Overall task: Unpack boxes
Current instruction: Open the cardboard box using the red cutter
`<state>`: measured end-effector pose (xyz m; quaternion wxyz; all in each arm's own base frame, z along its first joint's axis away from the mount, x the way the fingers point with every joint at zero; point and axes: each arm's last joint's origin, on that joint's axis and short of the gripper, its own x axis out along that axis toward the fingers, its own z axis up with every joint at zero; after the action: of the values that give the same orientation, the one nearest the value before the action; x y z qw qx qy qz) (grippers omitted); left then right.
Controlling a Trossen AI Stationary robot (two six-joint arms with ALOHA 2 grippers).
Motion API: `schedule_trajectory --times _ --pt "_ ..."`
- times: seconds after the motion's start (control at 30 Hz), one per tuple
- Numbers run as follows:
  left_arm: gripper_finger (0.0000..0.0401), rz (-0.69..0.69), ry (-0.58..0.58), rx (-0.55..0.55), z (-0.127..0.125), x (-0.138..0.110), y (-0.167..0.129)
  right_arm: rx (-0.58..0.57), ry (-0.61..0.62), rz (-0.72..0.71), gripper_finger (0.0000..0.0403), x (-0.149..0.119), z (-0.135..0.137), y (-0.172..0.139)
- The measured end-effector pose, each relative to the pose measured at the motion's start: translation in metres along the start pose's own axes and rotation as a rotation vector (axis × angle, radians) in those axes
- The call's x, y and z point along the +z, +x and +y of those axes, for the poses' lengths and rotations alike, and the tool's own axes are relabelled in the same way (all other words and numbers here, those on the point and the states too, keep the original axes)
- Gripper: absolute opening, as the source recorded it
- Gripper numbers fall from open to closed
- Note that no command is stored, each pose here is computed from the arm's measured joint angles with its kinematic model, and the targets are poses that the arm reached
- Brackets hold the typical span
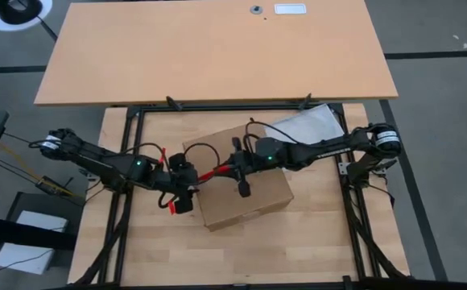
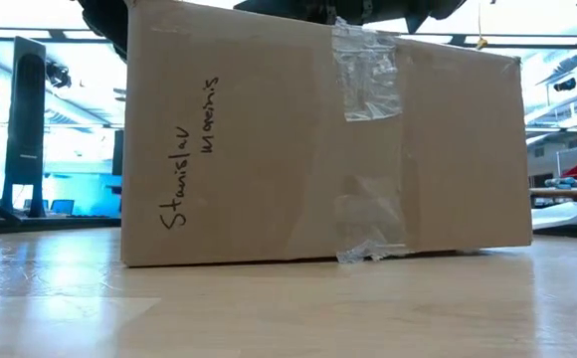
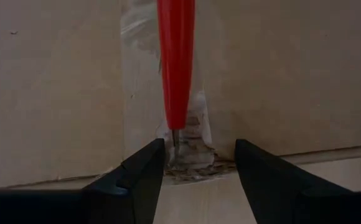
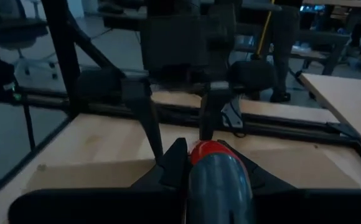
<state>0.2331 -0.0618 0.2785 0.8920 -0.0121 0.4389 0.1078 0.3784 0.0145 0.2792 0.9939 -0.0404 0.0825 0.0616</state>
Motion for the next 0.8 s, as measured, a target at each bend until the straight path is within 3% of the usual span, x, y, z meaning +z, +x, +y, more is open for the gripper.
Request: schedule_trajectory --times 0.8 --pt "0.0209 -0.007 -0.021 0.0 -0.0003 0.0006 0.0009 0.039 -0.29 0.102 0.0056 -0.0072 0.0014 -0.0021"
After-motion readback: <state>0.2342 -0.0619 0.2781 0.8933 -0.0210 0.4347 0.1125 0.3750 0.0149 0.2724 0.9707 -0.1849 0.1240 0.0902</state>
